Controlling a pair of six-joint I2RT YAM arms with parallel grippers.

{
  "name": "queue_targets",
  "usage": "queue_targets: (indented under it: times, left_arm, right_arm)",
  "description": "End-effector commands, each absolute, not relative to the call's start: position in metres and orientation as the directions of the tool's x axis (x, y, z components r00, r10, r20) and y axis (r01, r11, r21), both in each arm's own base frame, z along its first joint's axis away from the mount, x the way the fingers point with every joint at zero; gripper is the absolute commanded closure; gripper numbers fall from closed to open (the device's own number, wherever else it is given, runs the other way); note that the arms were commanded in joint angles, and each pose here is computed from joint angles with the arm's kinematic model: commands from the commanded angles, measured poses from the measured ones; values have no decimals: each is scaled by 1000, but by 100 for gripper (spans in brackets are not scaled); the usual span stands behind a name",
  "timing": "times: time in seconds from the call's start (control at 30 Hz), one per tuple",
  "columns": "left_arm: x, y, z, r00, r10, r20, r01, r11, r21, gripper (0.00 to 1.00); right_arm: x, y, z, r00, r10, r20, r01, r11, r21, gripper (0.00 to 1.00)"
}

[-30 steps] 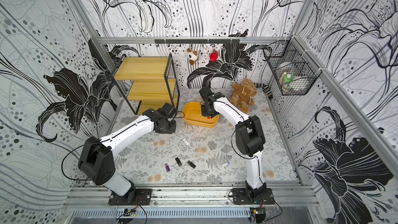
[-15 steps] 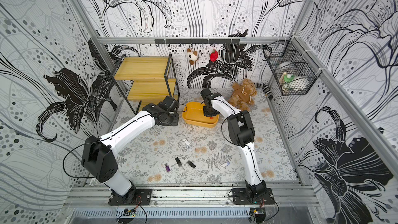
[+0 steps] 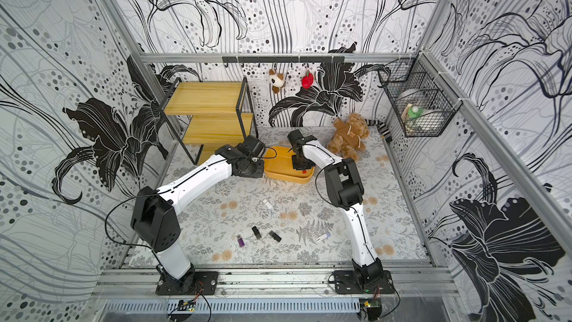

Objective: Put the usb flash drive into the storage box
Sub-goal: Place the USB flash in the storage box.

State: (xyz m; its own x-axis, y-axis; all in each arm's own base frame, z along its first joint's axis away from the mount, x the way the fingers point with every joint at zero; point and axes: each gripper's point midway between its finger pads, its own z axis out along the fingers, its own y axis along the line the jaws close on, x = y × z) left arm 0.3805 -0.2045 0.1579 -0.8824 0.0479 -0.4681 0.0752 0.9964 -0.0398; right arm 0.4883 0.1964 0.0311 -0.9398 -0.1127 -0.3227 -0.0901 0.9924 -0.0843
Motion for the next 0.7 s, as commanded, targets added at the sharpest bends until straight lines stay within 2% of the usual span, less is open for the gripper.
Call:
queue_targets:
  times: [0.0,0.1,0.17,0.33,0.5,0.67]
  left_arm:
    - [390,-211,173,-861,61,-504,94,995,-41,100]
    - [392,-214,175,-859,64,-508,101,994,-45,100]
    - [394,-217,174,-862,71,-503,110,993,-49,100]
    - [400,-221,175,-859,79,-506,116,992,-44,100]
    - [411,-229,184,-847,82,-524,131,990,-57,100]
    - [427,-250,185,-846,69,-528,150,982,-112,100]
  right_arm:
    - [485,191,19,-947,-137,-291,-106,987,-122,76]
    - [487,194,26,-942,-134,-307,-106,989,-106,58]
    - [490,197,35,-937,-129,-325,-106,991,-88,50]
    - [498,195,69,-919,-112,-377,-80,992,-99,46]
    - [505,192,148,-856,-52,-513,-40,999,-35,44]
    - [485,160,198,-834,24,-551,40,999,-17,39]
